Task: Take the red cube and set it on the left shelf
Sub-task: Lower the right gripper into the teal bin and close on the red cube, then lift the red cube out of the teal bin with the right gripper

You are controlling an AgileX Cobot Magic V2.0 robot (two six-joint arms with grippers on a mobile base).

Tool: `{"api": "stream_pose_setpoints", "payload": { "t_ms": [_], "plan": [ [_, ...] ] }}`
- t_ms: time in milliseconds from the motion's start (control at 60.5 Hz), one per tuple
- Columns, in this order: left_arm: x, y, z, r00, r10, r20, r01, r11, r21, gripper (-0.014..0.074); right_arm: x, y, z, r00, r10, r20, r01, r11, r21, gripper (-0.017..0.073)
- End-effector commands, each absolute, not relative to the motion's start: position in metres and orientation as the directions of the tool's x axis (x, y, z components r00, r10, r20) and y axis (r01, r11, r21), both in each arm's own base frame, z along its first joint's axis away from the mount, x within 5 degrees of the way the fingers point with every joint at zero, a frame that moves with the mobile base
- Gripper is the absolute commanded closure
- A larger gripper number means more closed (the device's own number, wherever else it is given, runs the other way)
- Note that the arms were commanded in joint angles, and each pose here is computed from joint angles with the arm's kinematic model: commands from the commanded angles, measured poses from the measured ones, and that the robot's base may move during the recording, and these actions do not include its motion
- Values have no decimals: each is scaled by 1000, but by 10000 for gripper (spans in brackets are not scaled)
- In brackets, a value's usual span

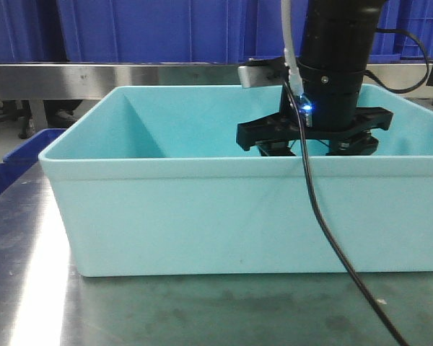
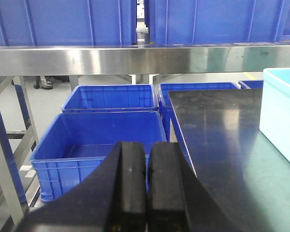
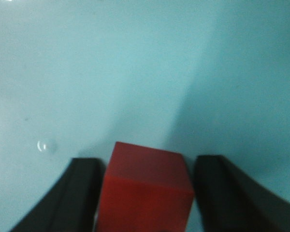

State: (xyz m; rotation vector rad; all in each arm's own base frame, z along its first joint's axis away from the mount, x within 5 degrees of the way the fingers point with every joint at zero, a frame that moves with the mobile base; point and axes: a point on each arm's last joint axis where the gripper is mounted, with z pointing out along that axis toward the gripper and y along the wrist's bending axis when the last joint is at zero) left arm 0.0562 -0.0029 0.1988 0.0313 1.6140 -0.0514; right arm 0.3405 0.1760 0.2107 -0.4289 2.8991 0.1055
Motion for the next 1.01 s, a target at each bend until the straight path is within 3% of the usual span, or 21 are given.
{"api": "stream_pose_setpoints", "payload": {
  "t_ms": [0, 116, 297, 496, 743, 991],
  "plan": [
    [56, -3, 200, 35, -21, -999, 59, 998, -19, 492, 342, 176, 240, -908, -272, -319, -303, 952, 50, 221],
    [56, -3, 200, 35, -21, -999, 59, 998, -19, 492, 342, 177, 240, -910, -268, -316, -300, 952, 58, 323],
    [56, -3, 200, 35, -21, -999, 59, 998, -19, 492, 335, 175, 259, -904, -245, -349, -294, 951, 92, 337],
    [56, -3, 200, 35, -21, -999, 59, 998, -19, 492, 312, 165, 315, -846, -222, -485, -314, 942, 116, 337],
    [56, -3, 200, 35, -21, -999, 59, 998, -19, 492, 251, 140, 385, -694, -215, -688, -398, 910, 117, 337],
    [56, -3, 200, 35, -21, -999, 59, 998, -19, 492, 182, 103, 394, -572, -150, -806, -420, 898, 131, 337]
  ]
}}
